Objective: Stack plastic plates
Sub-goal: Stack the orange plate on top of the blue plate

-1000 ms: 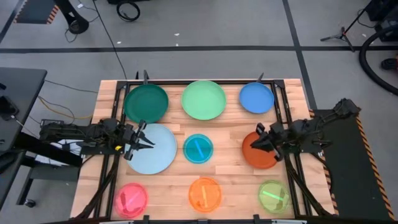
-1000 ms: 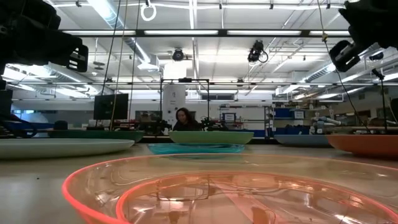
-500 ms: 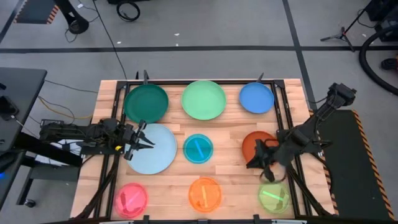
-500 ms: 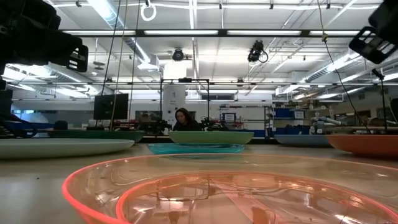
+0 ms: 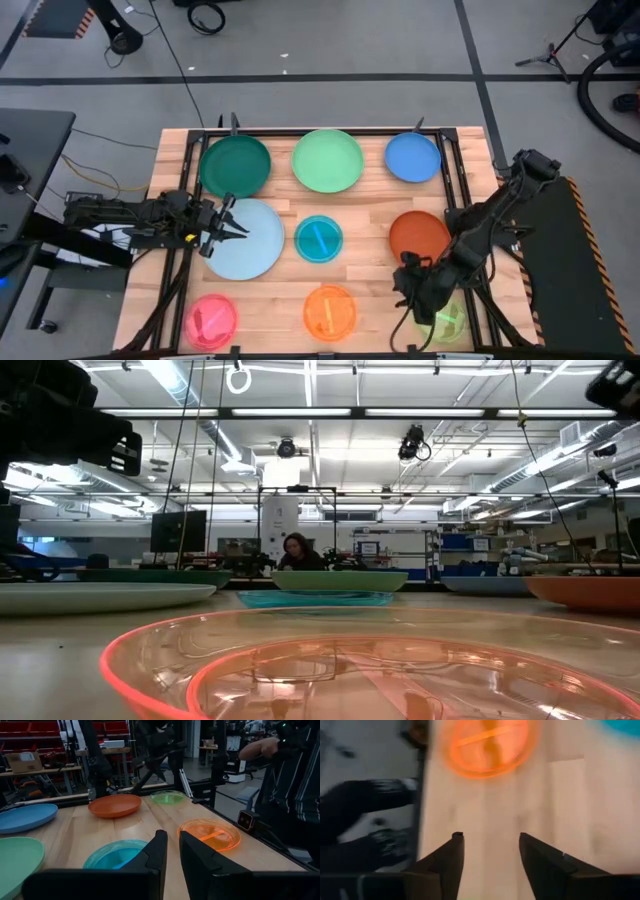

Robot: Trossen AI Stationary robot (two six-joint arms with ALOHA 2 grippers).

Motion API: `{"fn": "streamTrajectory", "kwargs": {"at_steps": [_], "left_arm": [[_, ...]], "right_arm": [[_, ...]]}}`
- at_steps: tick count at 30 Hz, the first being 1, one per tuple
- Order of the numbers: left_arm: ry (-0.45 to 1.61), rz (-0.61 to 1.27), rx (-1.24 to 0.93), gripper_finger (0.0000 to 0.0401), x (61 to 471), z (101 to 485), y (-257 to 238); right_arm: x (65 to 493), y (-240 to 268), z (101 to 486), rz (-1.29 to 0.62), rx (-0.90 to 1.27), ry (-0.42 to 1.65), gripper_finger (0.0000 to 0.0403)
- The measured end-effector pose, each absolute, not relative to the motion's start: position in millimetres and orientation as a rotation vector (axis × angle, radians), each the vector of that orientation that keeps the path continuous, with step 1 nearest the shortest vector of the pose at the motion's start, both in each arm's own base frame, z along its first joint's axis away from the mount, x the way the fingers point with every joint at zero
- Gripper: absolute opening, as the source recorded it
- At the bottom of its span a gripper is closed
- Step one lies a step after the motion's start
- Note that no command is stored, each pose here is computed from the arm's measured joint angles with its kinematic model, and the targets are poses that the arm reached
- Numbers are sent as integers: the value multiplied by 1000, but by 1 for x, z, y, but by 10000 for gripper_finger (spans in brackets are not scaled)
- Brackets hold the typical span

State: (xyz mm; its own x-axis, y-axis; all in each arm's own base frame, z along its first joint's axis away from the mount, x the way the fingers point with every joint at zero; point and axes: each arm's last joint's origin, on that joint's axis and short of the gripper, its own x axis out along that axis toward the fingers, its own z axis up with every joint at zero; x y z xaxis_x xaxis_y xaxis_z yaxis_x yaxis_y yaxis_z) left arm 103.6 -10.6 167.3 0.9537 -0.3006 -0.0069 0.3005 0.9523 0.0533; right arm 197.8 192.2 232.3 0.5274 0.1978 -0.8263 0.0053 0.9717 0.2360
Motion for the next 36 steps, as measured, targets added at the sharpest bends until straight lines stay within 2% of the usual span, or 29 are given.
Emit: {"fn": "streamTrajectory", "kwargs": {"at_steps": [7,17,21,28,36], "left_arm": [[-1,-305,54,59,104,167,-11],[-2,-306,54,59,104,167,-11],[-2,-306,54,59,104,167,-11],[-2,-305,54,59,104,167,-11],[-2,-306,54,59,104,167,-11]], "right_arm": [[209,209,239,-110,8,1102,208],[214,215,235,-127,-56,1176,213],[211,212,235,-147,-85,1204,235],[221,210,218,-194,-109,1262,300],[251,193,177,-222,-104,1487,312]]}}
